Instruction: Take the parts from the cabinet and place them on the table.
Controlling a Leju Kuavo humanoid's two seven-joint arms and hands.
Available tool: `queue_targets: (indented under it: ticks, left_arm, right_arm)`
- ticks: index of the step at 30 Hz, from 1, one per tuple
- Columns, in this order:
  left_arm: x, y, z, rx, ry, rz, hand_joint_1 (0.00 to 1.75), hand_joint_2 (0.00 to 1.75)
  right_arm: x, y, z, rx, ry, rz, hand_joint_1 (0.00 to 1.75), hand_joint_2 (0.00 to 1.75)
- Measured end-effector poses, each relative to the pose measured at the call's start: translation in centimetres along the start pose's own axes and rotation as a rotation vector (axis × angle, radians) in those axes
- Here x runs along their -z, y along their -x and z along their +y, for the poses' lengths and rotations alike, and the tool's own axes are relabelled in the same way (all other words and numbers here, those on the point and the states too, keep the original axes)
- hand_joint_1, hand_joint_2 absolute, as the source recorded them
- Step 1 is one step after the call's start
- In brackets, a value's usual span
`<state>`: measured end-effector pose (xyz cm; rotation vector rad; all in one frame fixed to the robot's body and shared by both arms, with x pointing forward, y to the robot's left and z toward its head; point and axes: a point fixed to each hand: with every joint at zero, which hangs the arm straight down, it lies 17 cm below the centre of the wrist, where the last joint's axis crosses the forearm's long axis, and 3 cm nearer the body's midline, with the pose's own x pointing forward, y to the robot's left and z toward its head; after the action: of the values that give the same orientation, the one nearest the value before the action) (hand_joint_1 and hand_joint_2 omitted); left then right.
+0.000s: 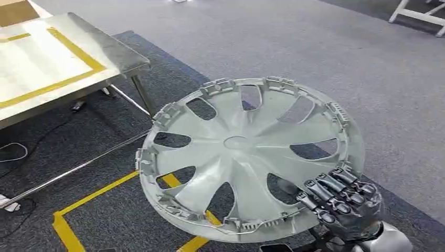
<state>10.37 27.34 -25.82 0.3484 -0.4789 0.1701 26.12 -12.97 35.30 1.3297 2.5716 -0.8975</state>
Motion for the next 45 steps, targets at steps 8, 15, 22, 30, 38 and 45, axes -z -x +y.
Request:
queue_targets:
  ticks: [8,15,22,30,38,45]
  left_arm:
    - [-0.07,0.03,-0.06,-0.009,0.001,-0.003,0.0,1.75]
    - [-0.03,-0.12,-0.07,-0.019,0.003,-0.007,0.0,1.75]
    - [-0.05,0.29,0.0,-0.011,0.002,0.011,0.0,1.75]
    - [0.0,-0.04,-0.14,-0.011,0.003,0.006,0.0,1.75]
    - [-0.01,-0.11,-0.22,-0.005,0.006,0.001,0.0,1.75]
    - [-0.05,0.12,-0.07,-0.002,0.002,0.004,0.0,1.75]
  right_arm:
    - [0.04,0.09,-0.24,-0.001,0.005,0.004,1.75,1.75]
    - [0.2,0.39,-0.41,0.001,0.017,0.01,1.75,1.75]
    - [0.42,0.52,-0.46,-0.004,0.023,0.005,1.75,1.75]
    - [0.36,0.43,-0.38,0.002,0.022,0.007,1.75,1.75]
    - [0.3,0.49,-0.38,0.004,0.021,0.01,1.75,1.75]
    - [0.09,0.85,-0.34,0.026,0.029,0.034,1.75,1.75]
